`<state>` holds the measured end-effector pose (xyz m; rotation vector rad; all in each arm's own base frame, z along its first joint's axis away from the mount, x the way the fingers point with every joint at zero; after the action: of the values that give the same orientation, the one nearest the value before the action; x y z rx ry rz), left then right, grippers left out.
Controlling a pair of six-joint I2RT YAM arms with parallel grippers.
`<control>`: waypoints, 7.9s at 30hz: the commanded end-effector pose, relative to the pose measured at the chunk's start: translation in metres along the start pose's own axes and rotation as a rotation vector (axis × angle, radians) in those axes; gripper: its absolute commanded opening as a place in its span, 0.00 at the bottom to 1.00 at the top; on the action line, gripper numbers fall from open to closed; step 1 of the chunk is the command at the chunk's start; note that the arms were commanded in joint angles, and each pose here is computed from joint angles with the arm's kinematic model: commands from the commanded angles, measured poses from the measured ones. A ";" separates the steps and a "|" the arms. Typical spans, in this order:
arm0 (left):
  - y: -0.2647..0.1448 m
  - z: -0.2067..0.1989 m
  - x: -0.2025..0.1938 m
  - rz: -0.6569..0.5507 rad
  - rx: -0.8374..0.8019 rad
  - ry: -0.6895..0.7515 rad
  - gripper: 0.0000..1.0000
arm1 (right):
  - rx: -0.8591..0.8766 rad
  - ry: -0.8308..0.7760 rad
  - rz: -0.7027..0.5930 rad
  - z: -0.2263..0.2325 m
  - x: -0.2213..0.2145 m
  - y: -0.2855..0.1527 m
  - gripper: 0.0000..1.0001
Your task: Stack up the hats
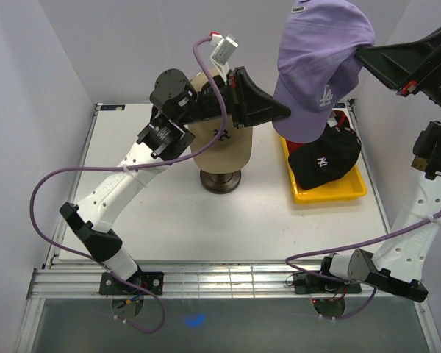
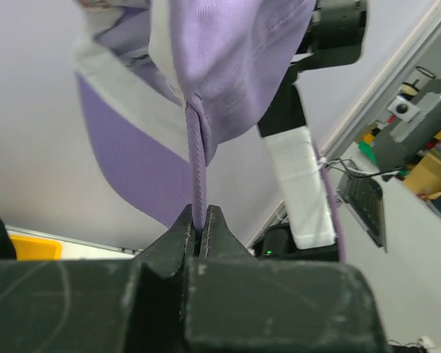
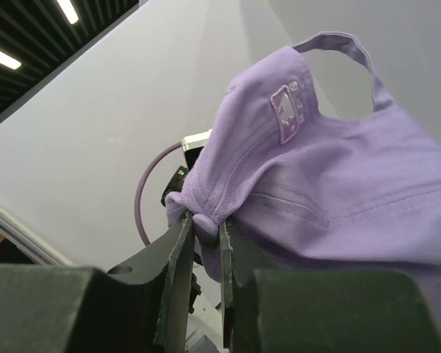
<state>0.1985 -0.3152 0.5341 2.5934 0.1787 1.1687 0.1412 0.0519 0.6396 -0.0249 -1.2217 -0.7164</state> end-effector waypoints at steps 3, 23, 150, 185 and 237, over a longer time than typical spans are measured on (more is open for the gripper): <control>0.002 -0.033 0.016 -0.062 -0.094 -0.025 0.00 | -0.006 -0.013 -0.013 -0.014 -0.002 0.001 0.11; -0.080 -0.037 0.117 -0.609 -0.109 -0.375 0.00 | -0.530 0.250 0.203 -0.190 -0.082 0.063 0.94; -0.207 0.065 -0.039 -0.237 -0.034 -0.739 0.00 | -0.116 0.498 0.334 -0.100 -0.276 0.063 0.08; -0.239 0.116 -0.074 -0.234 0.278 -0.847 0.00 | -0.354 0.498 0.402 -0.161 -0.320 0.025 0.08; -0.256 0.121 -0.049 -0.229 0.902 -0.588 0.46 | -0.526 0.410 0.483 -0.183 -0.324 0.025 0.08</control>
<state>0.2577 -0.1112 0.3283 3.3921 0.9695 0.0674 0.2461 0.1726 0.3373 -0.3492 -0.6971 -0.4862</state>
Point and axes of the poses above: each gripper's point midway between its finger pads, its own y axis out along the fingers, its own z axis along the line the jaws close on, x = y × z, the point moved 9 cm from there along -y, back along the fingers, and after that the axes turned 15 degrees about -y, right-handed, at the moved point
